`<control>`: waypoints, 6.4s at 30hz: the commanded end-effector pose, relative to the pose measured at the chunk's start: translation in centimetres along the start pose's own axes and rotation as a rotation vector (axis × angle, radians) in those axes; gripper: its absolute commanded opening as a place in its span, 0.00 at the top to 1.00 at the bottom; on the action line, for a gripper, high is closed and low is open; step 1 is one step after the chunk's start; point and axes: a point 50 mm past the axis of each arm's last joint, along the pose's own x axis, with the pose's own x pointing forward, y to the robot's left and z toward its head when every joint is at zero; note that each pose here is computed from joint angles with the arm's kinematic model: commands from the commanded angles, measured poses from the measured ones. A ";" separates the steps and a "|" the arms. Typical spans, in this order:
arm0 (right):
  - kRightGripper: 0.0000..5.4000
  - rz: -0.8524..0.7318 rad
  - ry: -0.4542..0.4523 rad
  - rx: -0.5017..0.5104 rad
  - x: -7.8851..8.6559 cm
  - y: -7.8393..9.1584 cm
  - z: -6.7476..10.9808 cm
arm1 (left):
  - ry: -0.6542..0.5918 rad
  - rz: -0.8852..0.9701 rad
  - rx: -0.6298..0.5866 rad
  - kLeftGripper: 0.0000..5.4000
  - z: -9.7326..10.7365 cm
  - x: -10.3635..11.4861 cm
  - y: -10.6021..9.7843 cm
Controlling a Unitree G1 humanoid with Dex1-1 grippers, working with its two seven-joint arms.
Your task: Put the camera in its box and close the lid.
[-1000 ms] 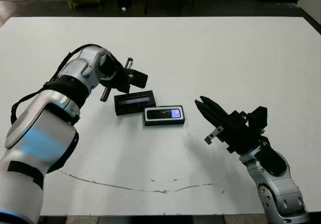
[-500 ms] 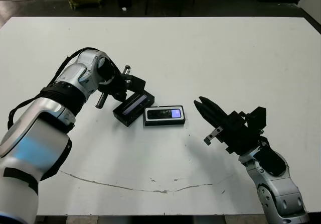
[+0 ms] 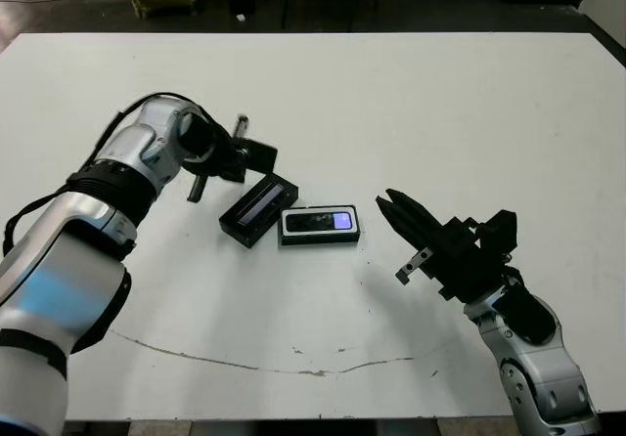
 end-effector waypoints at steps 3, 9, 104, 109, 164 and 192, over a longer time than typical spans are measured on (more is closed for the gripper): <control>1.00 -0.008 0.017 0.021 -0.4 0.1 -0.7 | -0.049 0.223 -0.168 1.00 -2.8 -2.5 0.2; 1.00 -0.003 0.030 0.008 -0.4 0.2 -0.7 | -0.237 0.593 -0.392 1.00 -3.9 -6.5 -0.2; 1.00 0.005 0.037 0.030 -0.5 0.1 -0.9 | -0.505 0.178 -1.065 0.00 0.6 -1.5 -15.9; 1.00 0.001 0.032 0.026 -0.4 0.1 -0.9 | -0.489 0.181 -1.079 0.00 0.6 -1.3 -16.2; 1.00 0.007 0.053 0.039 -0.4 0.2 -1.0 | -0.767 0.508 -0.994 0.65 -3.0 -5.5 -9.2; 1.00 -0.163 0.068 -0.061 -0.9 -5.1 1.3 | -0.849 -0.072 -0.693 0.65 -0.5 -1.7 -7.7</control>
